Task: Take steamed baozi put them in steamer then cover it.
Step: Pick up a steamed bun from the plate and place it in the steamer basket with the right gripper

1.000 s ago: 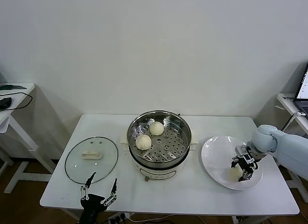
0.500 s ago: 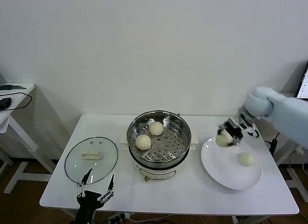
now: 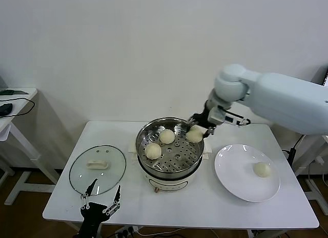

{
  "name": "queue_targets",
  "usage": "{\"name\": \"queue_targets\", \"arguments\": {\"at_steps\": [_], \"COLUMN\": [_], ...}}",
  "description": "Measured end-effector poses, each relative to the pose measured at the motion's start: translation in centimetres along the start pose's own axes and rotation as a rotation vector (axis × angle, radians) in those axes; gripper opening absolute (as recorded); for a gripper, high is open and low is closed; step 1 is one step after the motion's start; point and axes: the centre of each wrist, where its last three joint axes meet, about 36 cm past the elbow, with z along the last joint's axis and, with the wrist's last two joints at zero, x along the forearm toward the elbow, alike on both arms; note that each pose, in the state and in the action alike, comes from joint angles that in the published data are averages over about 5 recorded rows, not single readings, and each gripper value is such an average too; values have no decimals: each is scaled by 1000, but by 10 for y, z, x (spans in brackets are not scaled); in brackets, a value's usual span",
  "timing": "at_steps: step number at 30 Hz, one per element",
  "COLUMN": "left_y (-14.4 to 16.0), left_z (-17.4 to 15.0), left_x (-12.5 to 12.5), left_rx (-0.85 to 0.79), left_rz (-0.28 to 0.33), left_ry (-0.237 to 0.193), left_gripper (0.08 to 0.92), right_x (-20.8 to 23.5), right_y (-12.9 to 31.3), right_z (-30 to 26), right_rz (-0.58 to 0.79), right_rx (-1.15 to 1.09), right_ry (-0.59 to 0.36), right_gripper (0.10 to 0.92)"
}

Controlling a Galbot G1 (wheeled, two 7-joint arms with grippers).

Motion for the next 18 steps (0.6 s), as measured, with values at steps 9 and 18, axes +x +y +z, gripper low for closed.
{"name": "queue_targets", "arguments": {"at_steps": [9,18], "left_y": [2,4], "left_z": [-1,-2], "left_x": [0,-1], "left_rx": [2,3], "left_rz": [-7,-14], "left_ry": [-1,-4], "left_gripper": [823,823], "right_x": [-39,-76], "right_y": [-36,-52], "right_z": [-23,-36], "right_rz": [-39,-70], "right_rx": [228,339], "right_ry": [-63,-116], "right_gripper": [691,710]}}
